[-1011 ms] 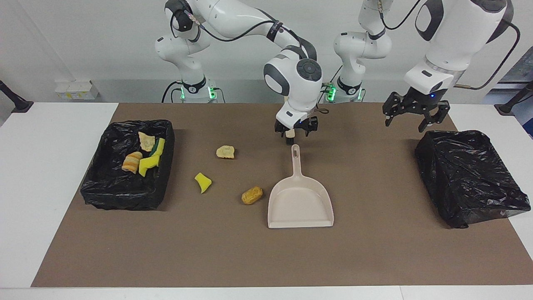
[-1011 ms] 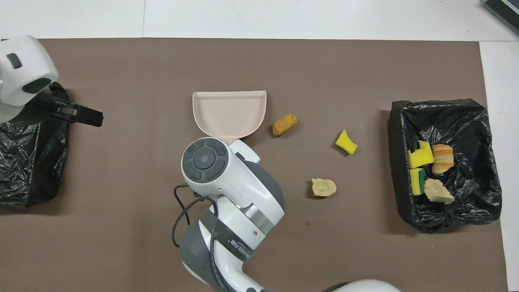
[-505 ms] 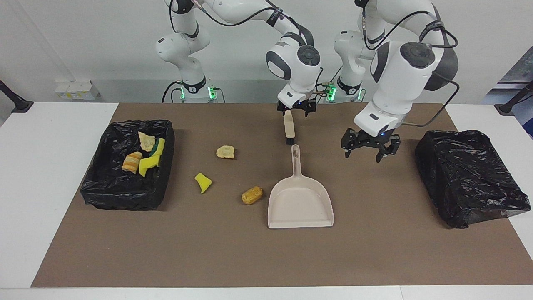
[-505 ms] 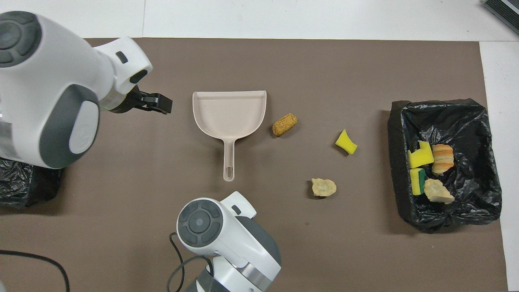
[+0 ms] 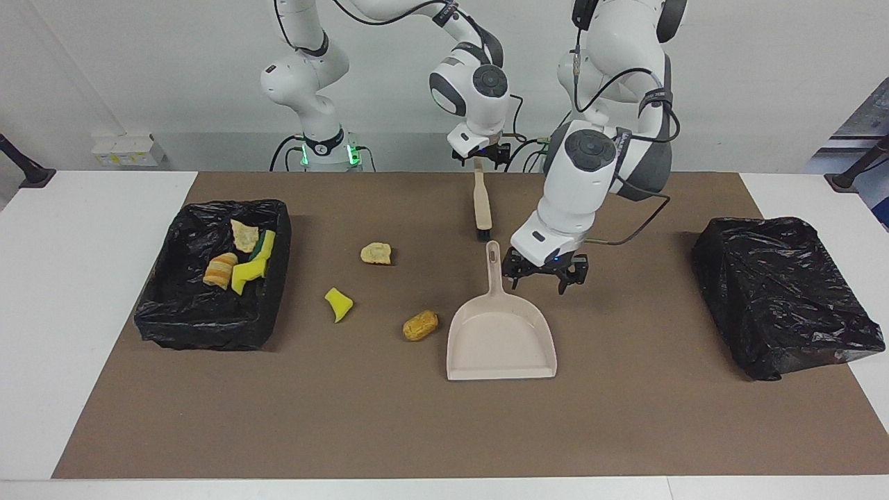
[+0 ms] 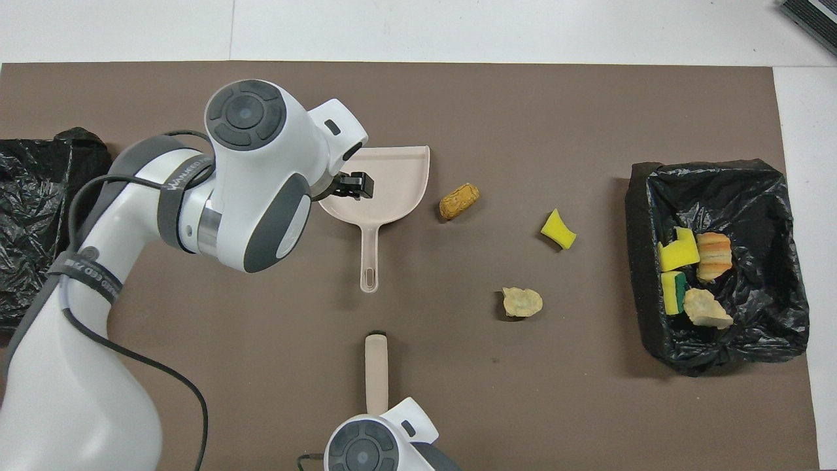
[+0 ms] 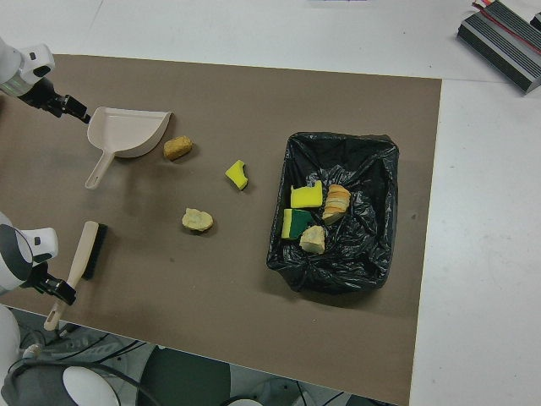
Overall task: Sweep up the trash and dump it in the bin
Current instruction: 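Grasp the dustpan with the left gripper while the right gripper grasps the brush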
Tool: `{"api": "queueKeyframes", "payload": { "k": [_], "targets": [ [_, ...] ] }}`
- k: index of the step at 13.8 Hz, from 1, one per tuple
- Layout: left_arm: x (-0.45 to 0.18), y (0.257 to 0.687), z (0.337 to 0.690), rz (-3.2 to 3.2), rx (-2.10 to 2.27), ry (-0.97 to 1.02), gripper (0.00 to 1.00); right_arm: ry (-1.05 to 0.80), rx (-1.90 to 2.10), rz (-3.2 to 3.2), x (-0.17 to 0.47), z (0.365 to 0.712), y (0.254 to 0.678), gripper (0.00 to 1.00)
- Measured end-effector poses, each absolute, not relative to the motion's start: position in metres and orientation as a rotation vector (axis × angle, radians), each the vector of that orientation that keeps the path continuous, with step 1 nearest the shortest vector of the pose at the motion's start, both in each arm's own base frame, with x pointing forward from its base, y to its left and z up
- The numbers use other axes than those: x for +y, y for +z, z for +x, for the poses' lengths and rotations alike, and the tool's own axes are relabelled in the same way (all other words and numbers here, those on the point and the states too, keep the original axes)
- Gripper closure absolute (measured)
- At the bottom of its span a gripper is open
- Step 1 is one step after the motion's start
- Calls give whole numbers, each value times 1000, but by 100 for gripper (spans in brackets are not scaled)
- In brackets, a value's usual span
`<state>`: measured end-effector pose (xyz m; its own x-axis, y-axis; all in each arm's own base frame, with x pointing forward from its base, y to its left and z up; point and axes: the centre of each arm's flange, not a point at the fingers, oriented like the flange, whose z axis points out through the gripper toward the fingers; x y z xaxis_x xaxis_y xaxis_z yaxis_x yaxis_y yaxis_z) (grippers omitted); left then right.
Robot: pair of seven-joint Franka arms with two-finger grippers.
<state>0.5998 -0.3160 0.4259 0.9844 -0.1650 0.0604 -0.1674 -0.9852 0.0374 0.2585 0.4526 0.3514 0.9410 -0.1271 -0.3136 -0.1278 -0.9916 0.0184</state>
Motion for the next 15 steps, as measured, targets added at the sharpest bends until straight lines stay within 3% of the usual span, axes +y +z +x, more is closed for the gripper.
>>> {"api": "queueKeyframes", "payload": {
  "k": [1, 4, 6, 11, 13, 14, 15],
  "targets": [
    [-326, 409, 592, 3091, -266, 73, 0, 493, 196, -3093, 452, 253, 350, 13],
    [-344, 367, 570, 3095, -218, 67, 0, 465, 206, -3080, 451, 252, 344, 15],
    [-355, 341, 552, 3103, -227, 41, 0, 449, 210, -3071, 452, 254, 343, 29],
    [-355, 338, 546, 3108, -217, 40, 0, 412, 192, -3047, 454, 259, 336, 39],
    [-354, 341, 547, 3105, -215, 52, 6, 411, 170, -3047, 454, 259, 336, 57],
    [-354, 342, 547, 3108, -222, 61, 6, 411, 169, -3047, 454, 260, 336, 71],
    [-354, 343, 548, 3120, -243, 80, 13, 411, 173, -3046, 453, 261, 335, 74]
  ]
}}
